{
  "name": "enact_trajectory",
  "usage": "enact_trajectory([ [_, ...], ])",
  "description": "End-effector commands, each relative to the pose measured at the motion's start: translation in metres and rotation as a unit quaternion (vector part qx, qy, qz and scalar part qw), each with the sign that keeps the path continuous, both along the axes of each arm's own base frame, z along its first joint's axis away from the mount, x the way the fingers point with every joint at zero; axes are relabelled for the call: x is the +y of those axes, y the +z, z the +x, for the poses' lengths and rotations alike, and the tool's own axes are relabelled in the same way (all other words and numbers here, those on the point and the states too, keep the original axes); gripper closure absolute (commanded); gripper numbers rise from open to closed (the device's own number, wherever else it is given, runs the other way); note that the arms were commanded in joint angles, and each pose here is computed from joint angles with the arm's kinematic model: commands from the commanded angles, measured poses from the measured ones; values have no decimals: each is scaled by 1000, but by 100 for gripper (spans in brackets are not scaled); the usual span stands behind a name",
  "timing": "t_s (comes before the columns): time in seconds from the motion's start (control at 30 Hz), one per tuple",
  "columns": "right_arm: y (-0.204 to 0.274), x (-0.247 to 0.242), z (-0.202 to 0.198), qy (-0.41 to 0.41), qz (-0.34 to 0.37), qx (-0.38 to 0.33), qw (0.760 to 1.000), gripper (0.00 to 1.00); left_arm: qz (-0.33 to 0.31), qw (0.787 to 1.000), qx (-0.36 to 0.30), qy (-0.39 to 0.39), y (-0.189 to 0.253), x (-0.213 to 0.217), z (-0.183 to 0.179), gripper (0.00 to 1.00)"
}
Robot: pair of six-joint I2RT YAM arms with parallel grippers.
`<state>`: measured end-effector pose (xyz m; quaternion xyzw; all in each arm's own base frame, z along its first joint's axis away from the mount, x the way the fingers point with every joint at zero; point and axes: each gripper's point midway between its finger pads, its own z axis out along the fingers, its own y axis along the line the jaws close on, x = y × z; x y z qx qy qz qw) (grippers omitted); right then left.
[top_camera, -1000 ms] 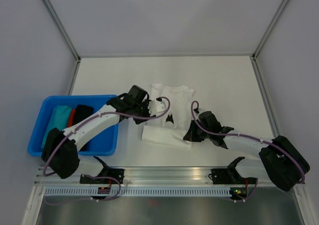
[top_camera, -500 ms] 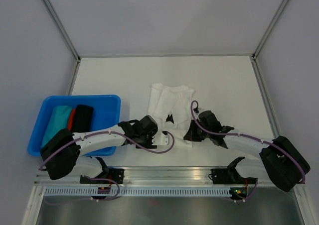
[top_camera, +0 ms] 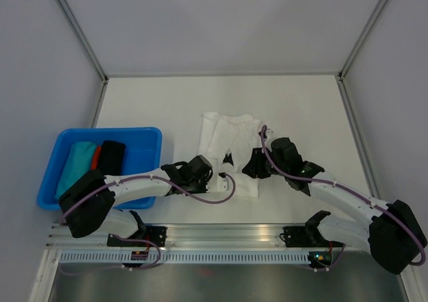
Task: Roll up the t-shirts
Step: Roll the tshirt
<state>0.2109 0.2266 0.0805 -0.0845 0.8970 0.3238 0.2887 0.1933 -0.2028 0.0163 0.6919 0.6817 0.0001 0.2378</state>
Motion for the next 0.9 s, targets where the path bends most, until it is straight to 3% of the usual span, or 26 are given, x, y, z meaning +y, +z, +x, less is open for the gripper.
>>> enact_trajectory([
  [0.0, 34, -10, 13, 7, -20, -82, 996, 61, -18, 998, 62, 14, -9, 2, -22, 98],
  [0.17, 47, -29, 19, 55, -79, -197, 976, 57, -63, 989, 133, 24, 3, -1, -34, 98],
  [0.2, 55, -32, 21, 95, -108, -248, 958, 56, -65, 986, 151, 29, 4, 2, -38, 98],
  [0.3, 44, -43, 16, 184, -182, -293, 920, 55, -85, 980, 173, 43, 12, 0, -34, 98],
  [0.37, 19, -48, -7, 276, -223, -277, 893, 48, -83, 981, 168, 55, 15, 1, -26, 98],
  [0.4, 4, -51, -17, 327, -251, -278, 868, 43, -81, 981, 169, 59, 15, 2, -24, 98],
  [0.53, -9, -37, -49, 415, -268, -318, 809, 41, -76, 978, 181, 78, 16, 7, -18, 98],
  [0.63, -1, -21, -55, 422, -258, -364, 789, 41, -79, 978, 177, 79, 18, 8, -16, 98],
  [0.7, -9, -16, -64, 436, -258, -360, 783, 41, -80, 978, 177, 79, 19, 8, -16, 98],
  [0.87, -41, -8, -70, 460, -324, -364, 743, 38, -77, 975, 191, 85, 16, 5, -17, 98],
])
